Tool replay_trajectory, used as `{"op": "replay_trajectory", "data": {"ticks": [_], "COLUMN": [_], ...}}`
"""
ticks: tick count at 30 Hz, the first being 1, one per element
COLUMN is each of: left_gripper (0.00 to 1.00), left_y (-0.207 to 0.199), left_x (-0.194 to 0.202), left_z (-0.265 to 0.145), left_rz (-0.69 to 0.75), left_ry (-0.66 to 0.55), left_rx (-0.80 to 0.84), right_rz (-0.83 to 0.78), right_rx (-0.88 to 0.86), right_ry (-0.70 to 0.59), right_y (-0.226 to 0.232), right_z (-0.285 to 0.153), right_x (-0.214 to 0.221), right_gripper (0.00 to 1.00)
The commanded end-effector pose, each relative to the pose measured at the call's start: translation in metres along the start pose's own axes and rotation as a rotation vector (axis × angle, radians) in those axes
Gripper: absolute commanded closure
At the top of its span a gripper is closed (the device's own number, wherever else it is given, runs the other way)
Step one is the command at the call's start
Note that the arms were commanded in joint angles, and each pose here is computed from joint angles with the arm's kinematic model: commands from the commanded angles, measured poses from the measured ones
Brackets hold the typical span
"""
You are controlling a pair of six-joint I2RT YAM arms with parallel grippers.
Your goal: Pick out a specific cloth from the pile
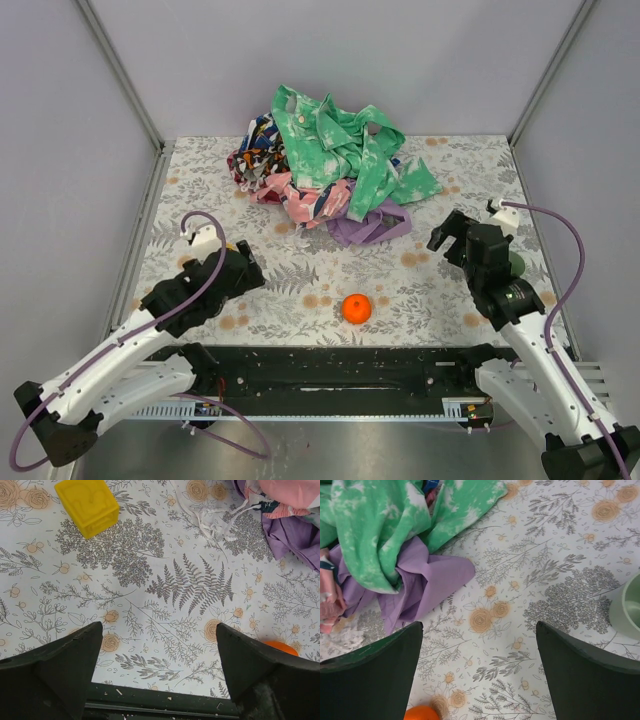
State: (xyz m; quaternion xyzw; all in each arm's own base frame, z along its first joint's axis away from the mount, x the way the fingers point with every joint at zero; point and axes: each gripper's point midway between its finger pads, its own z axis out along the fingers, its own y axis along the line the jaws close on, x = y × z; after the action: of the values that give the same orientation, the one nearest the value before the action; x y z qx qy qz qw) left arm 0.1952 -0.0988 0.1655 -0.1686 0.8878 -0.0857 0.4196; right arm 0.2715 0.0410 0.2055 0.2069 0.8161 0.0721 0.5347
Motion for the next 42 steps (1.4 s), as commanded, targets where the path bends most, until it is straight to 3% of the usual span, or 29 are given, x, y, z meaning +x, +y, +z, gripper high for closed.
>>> {"op": "replay_trajectory", "data": {"ticks": [1, 7, 11, 19, 23, 30, 36, 39, 42], "left_gripper": [0.01, 0.01, 0.01, 0.01, 0.01, 0.01, 0.01, 0.01, 0.01], "left_y": [0.001, -0.002, -0.015, -0.082, -0.116, -0.177, -0.229, -0.249, -0.269], "left_x": [0.001, 0.001, -0.002, -0.026, -0.053, -0.093, -0.113, -0.116, -0.111], "left_z": [0.003, 0.004, 0.005, 0.011, 0.02, 0.048, 0.083, 0.108, 0.136], "left_rz": [-0.009, -0.006, 0.01, 0.123, 0.212, 0.35, 0.456, 0.533, 0.629], "left_ry": [0.002, 0.002, -0.006, -0.014, -0.046, -0.091, -0.114, -0.12, -0.1], "left_rx": [-0.013, 0.001, 0.053, 0.23, 0.228, 0.205, 0.198, 0.186, 0.172], "right_rz": [0.011, -0.012, -0.076, -0.235, -0.302, -0.227, -0.115, -0.08, -0.058], "right_rx": [-0.125, -0.228, -0.279, -0.256, -0.258, -0.414, -0.322, -0.213, -0.225], "right_ry": [-0.065, -0.094, -0.034, 0.204, 0.257, 0.369, 0.356, 0.368, 0.349], "right_y": [0.021, 0.031, 0.046, 0.082, 0.097, 0.135, 0.136, 0.121, 0.118], "right_z": [-0.005, -0.007, -0.002, 0.079, 0.128, 0.16, 0.188, 0.204, 0.201], "right_x": [-0.016, -0.009, -0.004, 0.026, 0.044, 0.083, 0.091, 0.102, 0.108], "right_gripper": [0.0, 0.0, 0.0, 0.0, 0.01, 0.01, 0.01, 0.18, 0.52]}}
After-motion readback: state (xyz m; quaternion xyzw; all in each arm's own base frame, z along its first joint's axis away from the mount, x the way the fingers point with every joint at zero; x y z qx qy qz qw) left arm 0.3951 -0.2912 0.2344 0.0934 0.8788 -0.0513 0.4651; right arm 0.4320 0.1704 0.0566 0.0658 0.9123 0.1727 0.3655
